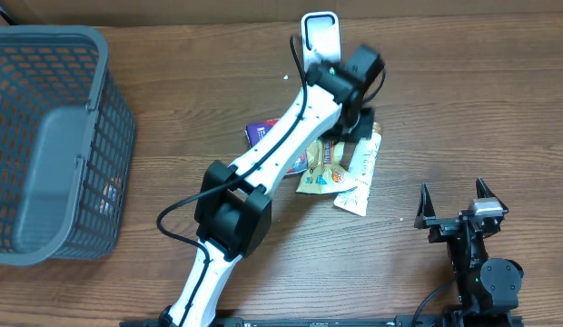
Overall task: Scan the item barcode
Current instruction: 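Hold the pack under the scanner, then release it on the table, then move the left gripper back into the grey basket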
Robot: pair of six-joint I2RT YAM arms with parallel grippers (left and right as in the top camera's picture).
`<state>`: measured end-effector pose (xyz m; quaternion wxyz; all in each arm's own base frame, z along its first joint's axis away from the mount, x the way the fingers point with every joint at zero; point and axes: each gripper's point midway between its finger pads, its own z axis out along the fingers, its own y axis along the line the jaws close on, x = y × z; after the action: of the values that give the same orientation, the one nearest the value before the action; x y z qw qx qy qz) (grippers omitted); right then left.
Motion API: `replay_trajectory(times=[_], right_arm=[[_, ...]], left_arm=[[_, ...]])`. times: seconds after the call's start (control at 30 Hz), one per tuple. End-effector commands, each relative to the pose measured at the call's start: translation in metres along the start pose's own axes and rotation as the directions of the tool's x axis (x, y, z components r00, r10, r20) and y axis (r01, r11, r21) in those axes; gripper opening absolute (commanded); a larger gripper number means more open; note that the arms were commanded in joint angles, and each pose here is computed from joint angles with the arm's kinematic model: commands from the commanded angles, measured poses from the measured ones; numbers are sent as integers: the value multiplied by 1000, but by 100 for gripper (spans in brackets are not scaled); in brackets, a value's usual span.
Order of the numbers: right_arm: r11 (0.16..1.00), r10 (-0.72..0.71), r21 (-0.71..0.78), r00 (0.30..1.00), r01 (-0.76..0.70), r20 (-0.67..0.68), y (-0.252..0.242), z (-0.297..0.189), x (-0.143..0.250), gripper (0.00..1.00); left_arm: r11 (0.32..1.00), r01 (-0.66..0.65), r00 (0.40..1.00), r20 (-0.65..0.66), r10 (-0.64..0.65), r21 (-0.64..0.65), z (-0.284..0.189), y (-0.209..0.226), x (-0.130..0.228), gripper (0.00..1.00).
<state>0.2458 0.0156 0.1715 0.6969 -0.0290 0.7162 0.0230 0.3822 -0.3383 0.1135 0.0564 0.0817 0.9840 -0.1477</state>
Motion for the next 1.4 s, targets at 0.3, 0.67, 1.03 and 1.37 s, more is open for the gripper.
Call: replay_trajectory(times=[0.3,0.67,1.03,1.37], right_arm=[[1000,-1,11,1000,1,3,-2,0,2,100],[1000,-1,11,1000,1,3,-2,0,2,100],[1000,-1,11,1000,1,3,-2,0,2,100],[1000,-1,11,1000,1,3,-2,0,2,100]], left_arm=[[987,-86,939,343,35,135,-206,-5,-35,23],[995,42,846,526,-86,95,-331,95,-11,63],[899,438,593,758,-272,-20,-432,242,23,100],[688,724,453,720,-526,47,-432,364,64,100]])
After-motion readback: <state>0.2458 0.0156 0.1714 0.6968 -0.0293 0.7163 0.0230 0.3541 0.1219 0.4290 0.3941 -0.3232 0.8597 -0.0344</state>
